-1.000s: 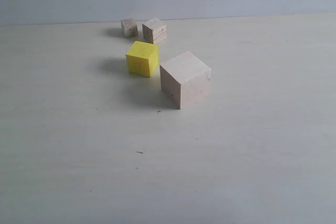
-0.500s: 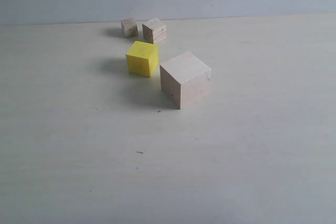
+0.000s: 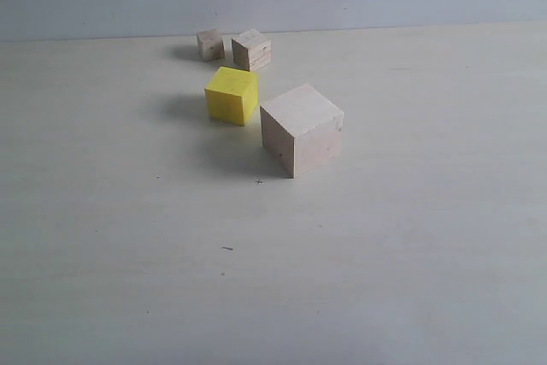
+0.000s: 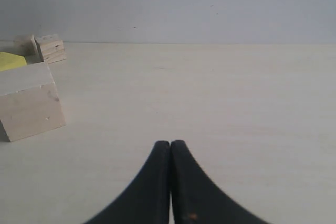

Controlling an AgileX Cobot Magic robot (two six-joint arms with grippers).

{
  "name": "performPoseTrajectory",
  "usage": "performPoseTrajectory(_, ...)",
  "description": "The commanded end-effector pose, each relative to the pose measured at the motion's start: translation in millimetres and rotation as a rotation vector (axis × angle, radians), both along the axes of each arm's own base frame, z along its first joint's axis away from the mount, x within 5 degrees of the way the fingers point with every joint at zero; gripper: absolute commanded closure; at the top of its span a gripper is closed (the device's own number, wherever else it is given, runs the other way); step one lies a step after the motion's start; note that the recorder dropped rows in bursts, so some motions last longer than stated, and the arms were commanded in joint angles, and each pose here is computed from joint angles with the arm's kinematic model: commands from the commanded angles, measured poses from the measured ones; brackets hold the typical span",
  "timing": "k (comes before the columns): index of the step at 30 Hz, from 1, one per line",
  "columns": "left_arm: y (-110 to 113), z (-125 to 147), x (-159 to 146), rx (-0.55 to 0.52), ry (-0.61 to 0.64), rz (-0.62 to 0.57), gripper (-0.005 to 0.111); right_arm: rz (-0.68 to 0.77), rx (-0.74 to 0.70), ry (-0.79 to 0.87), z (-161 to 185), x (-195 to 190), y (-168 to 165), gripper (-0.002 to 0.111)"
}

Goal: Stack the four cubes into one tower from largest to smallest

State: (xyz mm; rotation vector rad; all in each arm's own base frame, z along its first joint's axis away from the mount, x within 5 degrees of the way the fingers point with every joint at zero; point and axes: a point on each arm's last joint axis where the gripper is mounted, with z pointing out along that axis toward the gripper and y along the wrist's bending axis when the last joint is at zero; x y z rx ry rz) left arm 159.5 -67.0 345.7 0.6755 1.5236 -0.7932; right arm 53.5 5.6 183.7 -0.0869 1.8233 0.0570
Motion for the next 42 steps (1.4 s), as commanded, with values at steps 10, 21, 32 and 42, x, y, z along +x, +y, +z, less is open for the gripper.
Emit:
performPoseTrajectory(10, -2, 9, 6, -0.131, 0.004, -0.059, 0.103, -0.005, 0.006, -0.005, -1, 0, 0, 0.108)
performPoseTrajectory(21, -24, 4, 40, -0.048, 0.202, 0.015, 0.034, -0.005, 0.008, -0.005, -1, 0, 0, 0.108)
performPoseTrajectory(32, -96, 10, 69, 0.132, 0.180, -0.017, 0.033, -0.005, 0.008, -0.005, -1, 0, 0, 0.108)
performPoseTrajectory(42, -152, -35, 122, 0.256, 0.227, -0.056, 0.026, -0.005, 0.008, -0.007, -1, 0, 0, 0.108)
